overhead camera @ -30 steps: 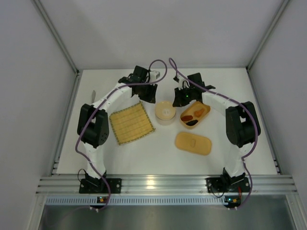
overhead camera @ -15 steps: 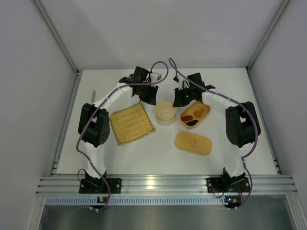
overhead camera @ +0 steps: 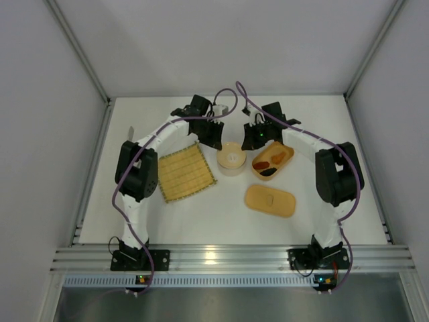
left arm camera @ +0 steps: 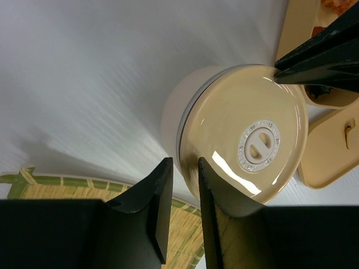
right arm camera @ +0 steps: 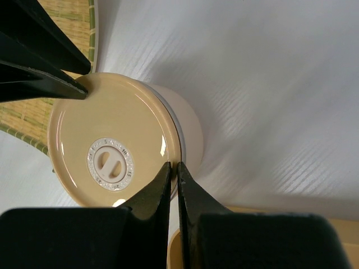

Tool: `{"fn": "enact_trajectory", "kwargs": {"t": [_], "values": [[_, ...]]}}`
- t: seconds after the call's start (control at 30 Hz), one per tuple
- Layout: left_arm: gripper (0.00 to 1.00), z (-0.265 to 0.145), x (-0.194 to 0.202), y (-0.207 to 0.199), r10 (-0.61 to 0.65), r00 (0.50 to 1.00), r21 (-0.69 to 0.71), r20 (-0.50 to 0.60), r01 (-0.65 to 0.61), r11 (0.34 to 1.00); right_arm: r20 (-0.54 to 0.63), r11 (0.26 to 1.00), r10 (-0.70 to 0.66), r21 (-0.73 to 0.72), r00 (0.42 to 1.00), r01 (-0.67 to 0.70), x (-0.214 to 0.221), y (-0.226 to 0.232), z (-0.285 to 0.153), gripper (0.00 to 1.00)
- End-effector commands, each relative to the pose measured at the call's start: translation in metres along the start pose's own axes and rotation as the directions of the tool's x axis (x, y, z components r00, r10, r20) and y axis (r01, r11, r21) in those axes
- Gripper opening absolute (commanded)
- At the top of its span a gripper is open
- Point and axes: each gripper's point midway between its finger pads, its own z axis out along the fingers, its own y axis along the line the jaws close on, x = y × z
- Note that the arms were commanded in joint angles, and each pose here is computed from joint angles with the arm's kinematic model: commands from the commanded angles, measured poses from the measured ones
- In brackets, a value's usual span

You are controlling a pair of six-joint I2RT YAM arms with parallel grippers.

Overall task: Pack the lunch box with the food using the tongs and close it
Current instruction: Close the box lid on the packing box.

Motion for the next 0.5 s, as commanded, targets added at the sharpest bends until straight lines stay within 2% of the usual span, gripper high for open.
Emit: {"fn": "enact_trajectory", "kwargs": {"t": [0.0, 0.27, 0.47], "values": [[0.29, 0.001, -0.016, -0.002, 0.014, 0.999, 0.001, 0.037, -0.014, 1.000, -0.079, 1.000, 0.001, 0.018, 0.997, 0.001, 0.018, 0.006, -0.004, 0.05], [0.15, 0.012, -0.005, 0.003, 0.000, 1.000, -0.007, 0.002, 0.000, 1.000, -0.076, 1.000, -0.004, 0.015, 0.997, 0.005, 0.016, 0.008, -0.007, 0.06], [0.10, 0.018, 0.004, 0.003, -0.005, 1.000, -0.002, -0.017, 0.005, 1.000, -0.073, 1.000, -0.004, 0.018, 0.997, 0.005, 0.015, 0.008, -0.009, 0.10]]}}
